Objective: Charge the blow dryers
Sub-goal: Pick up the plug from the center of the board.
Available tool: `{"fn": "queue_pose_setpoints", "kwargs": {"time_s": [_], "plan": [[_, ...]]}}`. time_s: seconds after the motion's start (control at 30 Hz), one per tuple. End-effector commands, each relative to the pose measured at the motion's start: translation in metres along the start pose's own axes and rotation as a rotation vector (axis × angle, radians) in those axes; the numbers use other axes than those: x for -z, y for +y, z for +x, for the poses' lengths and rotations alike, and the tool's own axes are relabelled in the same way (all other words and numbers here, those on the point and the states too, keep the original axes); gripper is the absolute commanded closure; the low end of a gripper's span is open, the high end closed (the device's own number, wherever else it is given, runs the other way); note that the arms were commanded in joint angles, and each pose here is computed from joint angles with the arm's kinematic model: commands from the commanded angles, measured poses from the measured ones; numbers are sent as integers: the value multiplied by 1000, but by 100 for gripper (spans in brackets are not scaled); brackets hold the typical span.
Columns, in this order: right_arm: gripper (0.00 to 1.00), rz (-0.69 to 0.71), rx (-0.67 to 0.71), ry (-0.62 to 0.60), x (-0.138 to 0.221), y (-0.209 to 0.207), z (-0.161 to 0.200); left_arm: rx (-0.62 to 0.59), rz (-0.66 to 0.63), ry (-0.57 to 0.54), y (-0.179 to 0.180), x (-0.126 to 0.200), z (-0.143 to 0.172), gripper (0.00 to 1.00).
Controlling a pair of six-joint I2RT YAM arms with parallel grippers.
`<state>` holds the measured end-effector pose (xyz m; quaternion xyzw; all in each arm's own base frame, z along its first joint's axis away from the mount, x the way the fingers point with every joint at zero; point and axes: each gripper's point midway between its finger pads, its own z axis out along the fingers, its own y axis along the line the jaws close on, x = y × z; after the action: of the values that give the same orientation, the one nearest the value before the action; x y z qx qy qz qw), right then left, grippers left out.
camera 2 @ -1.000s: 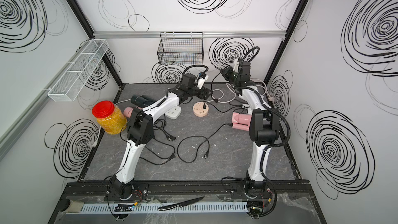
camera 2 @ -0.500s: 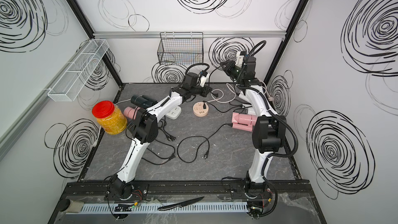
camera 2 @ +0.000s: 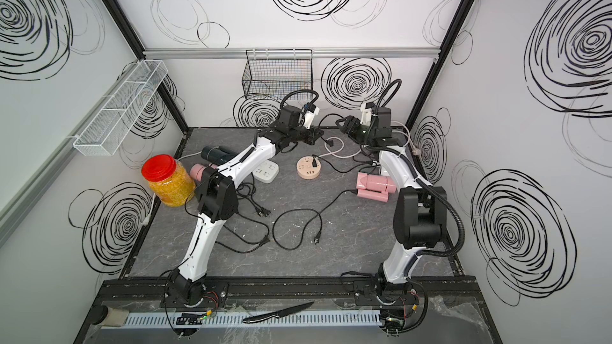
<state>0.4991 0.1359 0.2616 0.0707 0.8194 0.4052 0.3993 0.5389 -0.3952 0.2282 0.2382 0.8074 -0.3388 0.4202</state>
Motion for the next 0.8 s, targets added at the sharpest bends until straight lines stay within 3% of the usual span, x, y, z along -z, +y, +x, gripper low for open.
{"fn": "queue_pose_setpoints", "kwargs": {"time_s": [0.0,0.13,0.37,0.6,0.77], "plan": [[39,-52,62,46,7,4,16,-26,24,-57,-11,37,-37,100],[44,-28,178,134,0,0,43,8,15,-35,-6,48,-40,100],[54,150,419,169,-23,-2,62,118,-51,-29,12,54,-40,100],[54,238,594,210,-54,12,75,231,-105,-32,22,57,-41,100],[47,288,686,203,-68,19,75,248,-117,-23,21,63,-43,100]]}}
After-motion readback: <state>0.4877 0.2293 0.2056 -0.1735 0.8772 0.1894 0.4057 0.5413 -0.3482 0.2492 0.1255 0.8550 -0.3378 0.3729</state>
